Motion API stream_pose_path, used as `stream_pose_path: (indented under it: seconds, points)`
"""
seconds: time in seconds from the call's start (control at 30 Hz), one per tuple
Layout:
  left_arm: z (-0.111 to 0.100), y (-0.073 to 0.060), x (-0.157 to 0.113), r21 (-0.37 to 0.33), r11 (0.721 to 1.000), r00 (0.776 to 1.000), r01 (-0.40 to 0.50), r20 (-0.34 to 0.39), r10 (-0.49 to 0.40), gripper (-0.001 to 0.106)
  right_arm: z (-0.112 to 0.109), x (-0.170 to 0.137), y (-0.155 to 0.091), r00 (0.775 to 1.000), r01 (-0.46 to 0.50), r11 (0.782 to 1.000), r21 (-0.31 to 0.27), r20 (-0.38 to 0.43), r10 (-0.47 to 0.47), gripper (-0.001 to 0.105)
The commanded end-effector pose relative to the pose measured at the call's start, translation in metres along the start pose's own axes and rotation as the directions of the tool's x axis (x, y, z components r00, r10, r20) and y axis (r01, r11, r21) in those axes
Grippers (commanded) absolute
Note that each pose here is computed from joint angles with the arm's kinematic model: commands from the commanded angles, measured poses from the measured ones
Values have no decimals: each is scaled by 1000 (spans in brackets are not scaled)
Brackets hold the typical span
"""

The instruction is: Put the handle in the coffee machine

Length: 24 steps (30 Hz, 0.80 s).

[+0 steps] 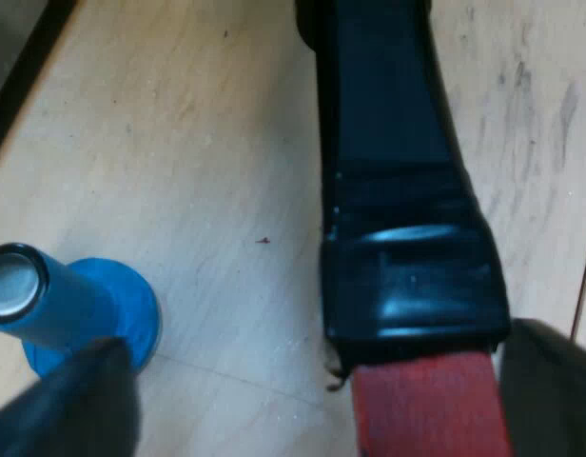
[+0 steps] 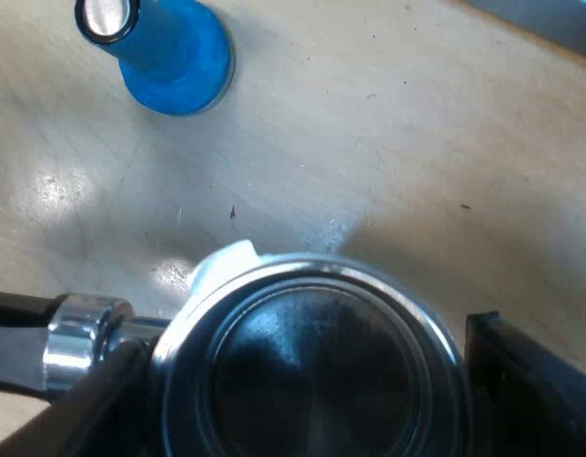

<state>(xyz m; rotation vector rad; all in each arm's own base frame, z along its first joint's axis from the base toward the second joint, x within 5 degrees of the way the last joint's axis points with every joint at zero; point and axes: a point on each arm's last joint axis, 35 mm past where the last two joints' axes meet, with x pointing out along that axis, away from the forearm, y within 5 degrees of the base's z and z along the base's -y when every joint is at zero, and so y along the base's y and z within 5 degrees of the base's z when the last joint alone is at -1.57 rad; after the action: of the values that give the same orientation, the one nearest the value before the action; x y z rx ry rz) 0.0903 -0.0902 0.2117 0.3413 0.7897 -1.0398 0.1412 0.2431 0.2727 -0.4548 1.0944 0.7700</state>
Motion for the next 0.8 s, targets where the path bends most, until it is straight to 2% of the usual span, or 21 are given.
stream_pose_path:
  seconds: [0.03,0.07,0.17,0.2,0.8]
  points:
    - [8,-1,-5,9,1000,1000,-2,19,2,41,2,-9,0,999,-8,1000,3,35,8,0]
    - [9,-1,-7,10,1000,1000,-2,22,2,29,2,-9,0,999,-8,1000,3,35,8,0]
    - [11,-1,-8,12,1000,1000,-3,26,3,18,2,-9,0,999,-8,1000,3,35,8,0]
    - [13,-1,-9,13,1000,1000,-4,31,4,0,2,-9,0,999,-8,1000,3,35,8,0]
    - [12,-1,-9,12,1000,1000,-3,26,3,0,2,-9,0,999,-8,1000,3,35,8,0]
